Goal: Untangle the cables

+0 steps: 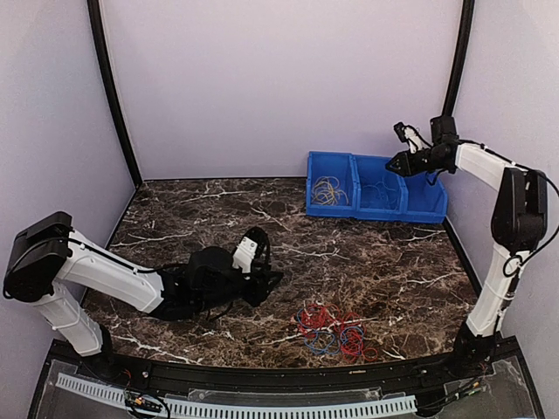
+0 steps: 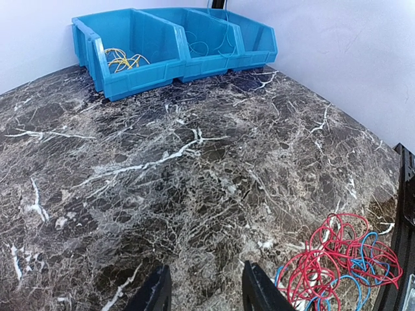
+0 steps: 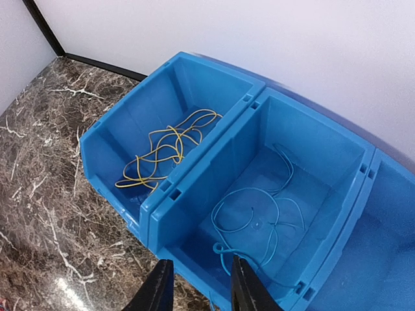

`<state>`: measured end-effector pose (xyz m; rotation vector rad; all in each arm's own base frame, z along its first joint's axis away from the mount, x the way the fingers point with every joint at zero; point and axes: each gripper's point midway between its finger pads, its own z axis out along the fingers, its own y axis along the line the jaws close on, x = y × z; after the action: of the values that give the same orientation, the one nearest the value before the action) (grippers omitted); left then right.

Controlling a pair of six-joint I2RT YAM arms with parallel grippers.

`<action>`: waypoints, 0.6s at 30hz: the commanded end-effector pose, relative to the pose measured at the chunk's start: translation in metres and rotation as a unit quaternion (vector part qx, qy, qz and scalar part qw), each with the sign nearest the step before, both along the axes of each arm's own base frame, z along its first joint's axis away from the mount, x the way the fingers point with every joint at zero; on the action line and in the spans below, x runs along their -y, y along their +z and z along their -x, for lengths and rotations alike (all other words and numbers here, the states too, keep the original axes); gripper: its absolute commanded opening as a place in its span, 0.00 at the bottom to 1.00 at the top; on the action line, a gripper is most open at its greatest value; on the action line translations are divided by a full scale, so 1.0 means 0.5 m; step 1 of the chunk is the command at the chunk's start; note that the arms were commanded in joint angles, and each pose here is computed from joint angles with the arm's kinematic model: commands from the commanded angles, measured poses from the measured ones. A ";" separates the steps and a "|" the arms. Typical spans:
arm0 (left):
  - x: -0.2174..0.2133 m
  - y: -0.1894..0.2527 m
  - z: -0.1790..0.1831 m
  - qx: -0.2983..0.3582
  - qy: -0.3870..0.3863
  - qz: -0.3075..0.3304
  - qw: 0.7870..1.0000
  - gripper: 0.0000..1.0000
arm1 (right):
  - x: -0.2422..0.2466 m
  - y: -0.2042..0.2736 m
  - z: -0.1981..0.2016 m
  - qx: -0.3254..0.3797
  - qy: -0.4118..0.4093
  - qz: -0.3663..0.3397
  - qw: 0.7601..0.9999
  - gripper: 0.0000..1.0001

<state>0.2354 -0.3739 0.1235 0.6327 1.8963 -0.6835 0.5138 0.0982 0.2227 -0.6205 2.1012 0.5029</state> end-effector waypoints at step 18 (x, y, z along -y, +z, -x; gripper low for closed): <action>-0.020 -0.004 0.006 -0.014 0.016 0.002 1.000 0.40 | -0.056 -0.015 -0.075 0.013 0.053 -0.002 0.999 0.03</action>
<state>0.2341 -0.3698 0.1150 0.6189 1.9407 -0.6737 0.5791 0.1205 0.1567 -0.6377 2.2043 0.5885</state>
